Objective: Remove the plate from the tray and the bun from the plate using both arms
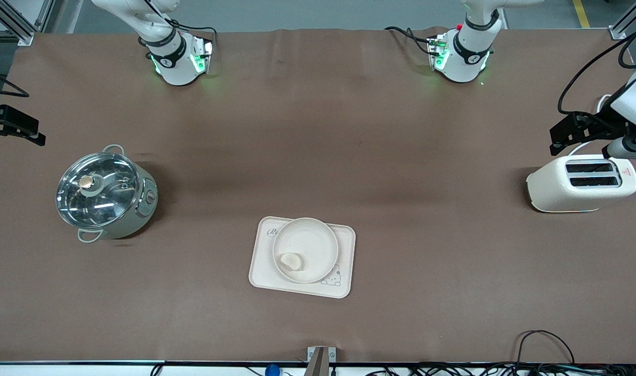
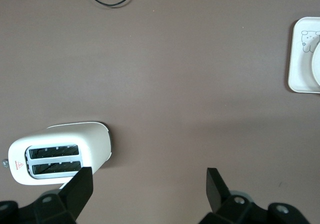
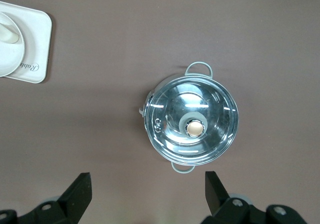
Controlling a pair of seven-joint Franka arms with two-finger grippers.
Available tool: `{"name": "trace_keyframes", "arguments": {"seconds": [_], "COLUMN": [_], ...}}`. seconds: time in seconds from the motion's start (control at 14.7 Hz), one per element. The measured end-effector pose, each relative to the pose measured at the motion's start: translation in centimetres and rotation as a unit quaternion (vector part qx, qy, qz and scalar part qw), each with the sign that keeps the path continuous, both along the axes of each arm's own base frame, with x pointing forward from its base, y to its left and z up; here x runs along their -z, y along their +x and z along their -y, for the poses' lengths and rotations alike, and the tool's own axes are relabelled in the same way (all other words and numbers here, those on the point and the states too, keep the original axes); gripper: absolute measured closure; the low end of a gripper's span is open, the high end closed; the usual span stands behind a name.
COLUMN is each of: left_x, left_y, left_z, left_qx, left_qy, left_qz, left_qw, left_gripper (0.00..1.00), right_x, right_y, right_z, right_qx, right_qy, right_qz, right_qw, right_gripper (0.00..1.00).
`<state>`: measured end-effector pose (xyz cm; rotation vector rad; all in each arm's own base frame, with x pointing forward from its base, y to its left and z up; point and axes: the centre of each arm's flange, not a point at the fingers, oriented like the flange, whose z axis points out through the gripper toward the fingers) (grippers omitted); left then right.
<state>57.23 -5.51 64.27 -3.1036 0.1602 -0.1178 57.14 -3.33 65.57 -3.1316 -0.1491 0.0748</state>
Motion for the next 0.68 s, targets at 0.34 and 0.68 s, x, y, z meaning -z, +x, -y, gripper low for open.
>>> {"name": "trace_keyframes", "arguments": {"seconds": [0.34, 0.68], "left_x": [0.2, -0.1], "left_y": [-0.4, -0.3], "left_z": [-0.1, 0.0], "left_qx": [-0.007, 0.006], "left_qy": [0.001, 0.002], "left_qz": [-0.017, -0.013], "left_qw": [1.0, 1.0], "left_gripper": [0.0, 0.0], "right_x": [0.1, 0.6], "right_y": [-0.1, -0.7], "right_z": [-0.2, -1.5], "right_qx": [-0.001, -0.012], "right_qy": [0.0, 0.002], "right_qz": [-0.007, -0.036], "right_qw": [1.0, 0.999], "right_gripper": [0.0, 0.0]}}
